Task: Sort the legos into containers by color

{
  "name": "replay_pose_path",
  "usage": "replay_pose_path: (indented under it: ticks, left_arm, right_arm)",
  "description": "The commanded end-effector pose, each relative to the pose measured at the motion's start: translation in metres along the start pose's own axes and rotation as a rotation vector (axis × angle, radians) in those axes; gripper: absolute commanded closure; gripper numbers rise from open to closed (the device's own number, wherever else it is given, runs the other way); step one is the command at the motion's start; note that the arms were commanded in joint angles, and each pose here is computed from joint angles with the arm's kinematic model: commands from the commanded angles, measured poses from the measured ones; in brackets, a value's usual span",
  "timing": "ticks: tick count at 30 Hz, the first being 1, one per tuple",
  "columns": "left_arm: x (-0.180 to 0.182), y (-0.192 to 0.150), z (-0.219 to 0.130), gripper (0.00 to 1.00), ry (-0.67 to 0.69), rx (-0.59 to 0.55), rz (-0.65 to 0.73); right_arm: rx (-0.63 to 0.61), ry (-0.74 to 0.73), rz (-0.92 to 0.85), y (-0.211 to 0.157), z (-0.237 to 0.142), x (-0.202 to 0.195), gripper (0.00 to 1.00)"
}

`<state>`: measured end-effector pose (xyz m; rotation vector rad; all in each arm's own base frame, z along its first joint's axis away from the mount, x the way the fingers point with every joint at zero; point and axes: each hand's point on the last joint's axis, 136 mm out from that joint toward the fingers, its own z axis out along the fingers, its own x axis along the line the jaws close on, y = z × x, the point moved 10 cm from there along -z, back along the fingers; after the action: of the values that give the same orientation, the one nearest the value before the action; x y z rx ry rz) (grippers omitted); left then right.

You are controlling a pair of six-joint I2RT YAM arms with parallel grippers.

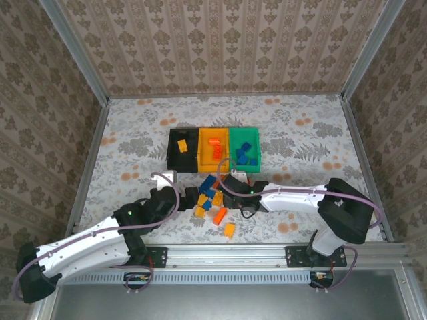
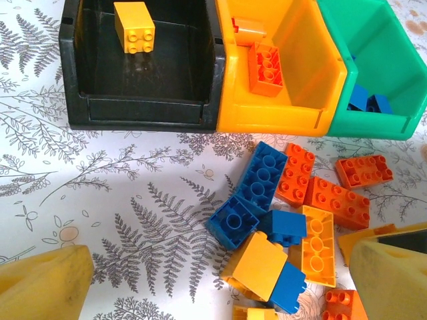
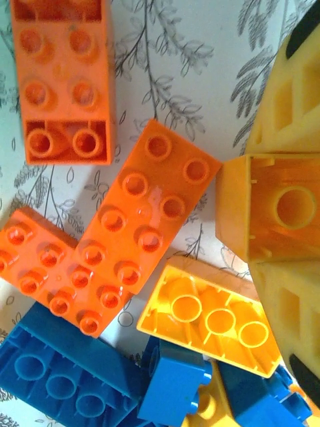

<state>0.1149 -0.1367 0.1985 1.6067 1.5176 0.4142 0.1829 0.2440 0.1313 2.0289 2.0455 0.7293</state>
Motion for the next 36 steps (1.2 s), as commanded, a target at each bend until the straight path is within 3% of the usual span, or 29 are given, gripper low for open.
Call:
replay_pose_path:
  ticks: [1,6,12,19,27,30,36]
  left_arm:
    - [0.009,-0.003,0.000,0.00,0.049,0.000,-0.017]
    - [0.017,-0.004,-0.004,0.00,0.093,-0.006,-0.044]
    - [0.025,-0.010,-0.007,0.00,0.099,-0.004,-0.080]
    - [0.027,-0.012,-0.009,0.00,0.091,0.017,-0.084]
    - [0.029,-0.016,-0.010,0.00,0.093,0.042,-0.083]
    - [0.028,-0.016,-0.010,0.00,0.084,0.044,-0.081]
    - [0.028,-0.015,-0.010,0.00,0.081,0.044,-0.067]
  right_arm:
    - [-0.037,-0.002,-0.024,0.003,-0.018,-0.005,0.65]
    - [-0.111,0.132,-0.117,0.030,-0.054,0.015,0.69]
    - [-0.147,0.308,-0.248,0.082,-0.070,0.078,0.69]
    - [-0.155,0.344,-0.247,0.144,-0.030,0.131,0.68]
    - [-0.121,0.264,-0.179,0.186,0.033,0.146,0.67]
    - [-0.111,0.263,-0.160,0.193,0.045,0.149,0.60]
    - [-0.157,0.311,-0.145,0.207,0.026,0.154,0.32]
